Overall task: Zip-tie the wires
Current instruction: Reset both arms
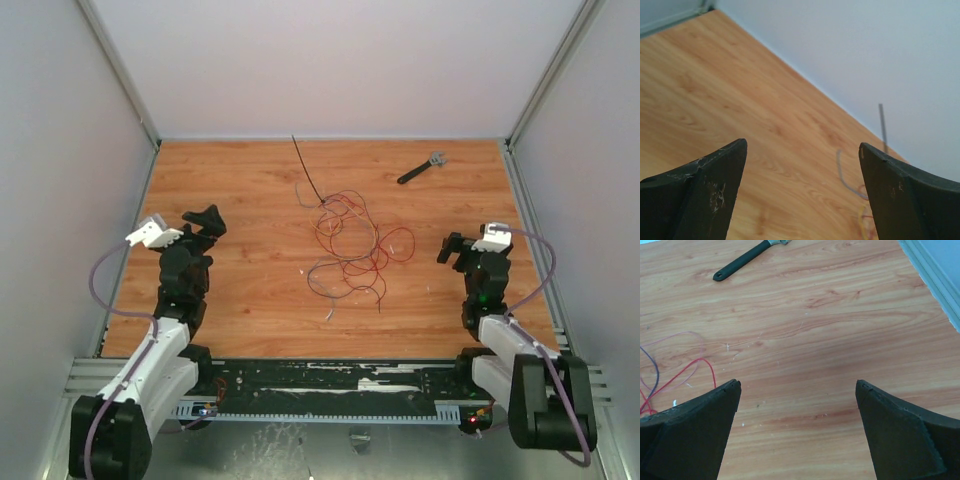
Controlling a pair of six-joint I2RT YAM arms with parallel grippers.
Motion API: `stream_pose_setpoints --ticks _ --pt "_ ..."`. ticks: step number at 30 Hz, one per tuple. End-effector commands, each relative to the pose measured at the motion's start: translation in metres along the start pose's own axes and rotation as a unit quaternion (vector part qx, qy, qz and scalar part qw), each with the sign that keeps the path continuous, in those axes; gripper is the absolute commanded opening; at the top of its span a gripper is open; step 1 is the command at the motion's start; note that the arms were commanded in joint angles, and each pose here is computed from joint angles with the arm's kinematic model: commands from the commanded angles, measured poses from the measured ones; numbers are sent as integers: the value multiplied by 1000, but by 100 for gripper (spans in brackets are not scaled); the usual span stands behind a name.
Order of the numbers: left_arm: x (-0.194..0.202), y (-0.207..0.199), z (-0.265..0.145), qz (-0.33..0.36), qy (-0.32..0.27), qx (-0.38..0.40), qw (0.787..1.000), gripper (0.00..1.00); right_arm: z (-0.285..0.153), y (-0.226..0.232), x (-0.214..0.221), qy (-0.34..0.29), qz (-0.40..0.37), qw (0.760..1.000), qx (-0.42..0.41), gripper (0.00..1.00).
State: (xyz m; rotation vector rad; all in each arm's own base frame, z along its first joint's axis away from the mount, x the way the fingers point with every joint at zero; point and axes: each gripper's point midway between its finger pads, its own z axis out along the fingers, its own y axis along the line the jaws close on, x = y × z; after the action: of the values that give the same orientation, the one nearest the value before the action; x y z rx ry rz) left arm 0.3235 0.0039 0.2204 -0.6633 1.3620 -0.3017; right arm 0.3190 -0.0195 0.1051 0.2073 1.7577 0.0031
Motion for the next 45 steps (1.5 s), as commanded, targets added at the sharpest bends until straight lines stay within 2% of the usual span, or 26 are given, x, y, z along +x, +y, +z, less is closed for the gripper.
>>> stream_pose_setpoints --ticks 1,6,11,13,15,18,22,25,31,34,39,42,45 --pt "-9 29 4 37 -48 -57 997 98 6 -4 -30 -93 4 996 8 99" --pt "4 44 4 58 -47 -71 995 98 6 5 -41 -136 -22 990 -21 99" --pt "11 51 7 98 -44 -75 991 98 10 3 -24 -139 -39 989 -24 99" --pt "11 53 7 107 -46 -75 990 98 9 10 -35 -169 -48 984 -35 99" --pt "10 53 6 118 -54 -69 989 98 19 10 -24 -131 -51 990 -28 99" --pt "8 58 0 142 -68 -64 986 98 26 8 -21 -117 -51 992 -19 99" --pt "22 68 -8 168 -62 -51 983 98 25 9 -21 -118 -51 991 -20 99" --pt "26 59 -3 192 -50 -27 980 98 25 9 -22 -121 -51 991 -20 99" --pt "23 47 1 240 -70 15 968 98 25 9 -22 -122 -51 991 -19 99" --pt "21 51 3 233 -71 -2 970 98 25 9 -23 -124 -50 991 -20 99" --pt "34 77 -5 244 -29 -55 968 98 25 9 -22 -123 -51 991 -20 99" --pt "36 82 -12 239 -43 -50 969 98 25 8 -22 -123 -51 991 -19 99" --pt "49 84 -11 249 -26 -38 967 98 25 9 -23 -124 -51 991 -20 99"
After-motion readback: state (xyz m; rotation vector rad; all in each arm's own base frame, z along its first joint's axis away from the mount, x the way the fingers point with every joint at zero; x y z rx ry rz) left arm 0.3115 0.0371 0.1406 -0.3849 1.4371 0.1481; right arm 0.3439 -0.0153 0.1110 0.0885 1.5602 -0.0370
